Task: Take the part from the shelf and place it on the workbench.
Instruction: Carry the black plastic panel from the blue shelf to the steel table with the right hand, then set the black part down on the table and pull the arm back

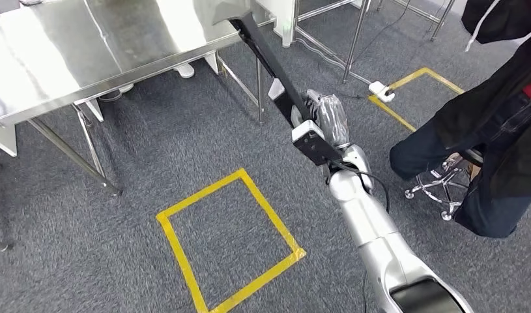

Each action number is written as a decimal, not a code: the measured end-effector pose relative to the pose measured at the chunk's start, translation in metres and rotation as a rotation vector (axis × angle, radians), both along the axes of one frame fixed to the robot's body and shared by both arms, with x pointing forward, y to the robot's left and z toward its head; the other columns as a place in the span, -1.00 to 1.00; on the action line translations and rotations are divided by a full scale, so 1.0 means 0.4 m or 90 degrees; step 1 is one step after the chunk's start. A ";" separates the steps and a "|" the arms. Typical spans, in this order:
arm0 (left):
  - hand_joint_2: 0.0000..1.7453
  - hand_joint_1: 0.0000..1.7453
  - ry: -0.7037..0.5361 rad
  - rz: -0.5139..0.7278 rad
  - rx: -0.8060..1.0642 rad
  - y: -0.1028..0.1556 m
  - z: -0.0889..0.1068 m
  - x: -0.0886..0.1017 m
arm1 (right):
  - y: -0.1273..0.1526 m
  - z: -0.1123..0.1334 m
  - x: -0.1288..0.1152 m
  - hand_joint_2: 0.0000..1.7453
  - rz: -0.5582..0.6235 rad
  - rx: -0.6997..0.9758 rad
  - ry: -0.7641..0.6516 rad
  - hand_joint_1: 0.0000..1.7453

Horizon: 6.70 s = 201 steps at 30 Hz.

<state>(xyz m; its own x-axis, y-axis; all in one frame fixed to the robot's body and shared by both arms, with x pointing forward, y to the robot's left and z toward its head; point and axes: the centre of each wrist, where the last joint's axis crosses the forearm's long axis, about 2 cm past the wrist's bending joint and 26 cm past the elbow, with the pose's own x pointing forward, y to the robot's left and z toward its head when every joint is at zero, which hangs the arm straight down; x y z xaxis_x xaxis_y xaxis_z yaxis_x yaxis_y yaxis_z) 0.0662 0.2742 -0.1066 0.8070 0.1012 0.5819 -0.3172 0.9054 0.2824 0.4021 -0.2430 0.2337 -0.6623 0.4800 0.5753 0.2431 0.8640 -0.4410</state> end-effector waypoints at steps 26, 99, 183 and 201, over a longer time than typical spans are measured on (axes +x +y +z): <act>1.00 -1.00 0.015 0.003 -0.014 -0.024 -0.001 -0.009 | -0.057 -0.048 -0.018 1.00 -0.032 -0.036 0.033 1.00; 1.00 -1.00 -0.008 0.000 -0.002 -0.011 0.004 0.024 | -0.104 0.051 -0.005 1.00 -0.054 -0.027 -0.048 1.00; 1.00 -1.00 0.009 0.028 -0.007 -0.001 -0.004 -0.025 | -0.094 0.119 0.100 1.00 -0.060 -0.207 0.080 1.00; 1.00 -1.00 0.006 0.036 -0.001 0.004 -0.004 -0.023 | -0.024 0.098 0.146 1.00 -0.068 -0.239 0.124 1.00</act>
<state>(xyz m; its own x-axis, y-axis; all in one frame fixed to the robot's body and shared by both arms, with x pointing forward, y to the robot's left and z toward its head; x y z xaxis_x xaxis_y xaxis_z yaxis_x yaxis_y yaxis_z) 0.0569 0.2758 -0.1081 0.8058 0.1474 0.5735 -0.3647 0.8865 0.2847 0.4605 -0.2526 0.2728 -0.4943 0.7395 0.4570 0.2041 0.6097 -0.7659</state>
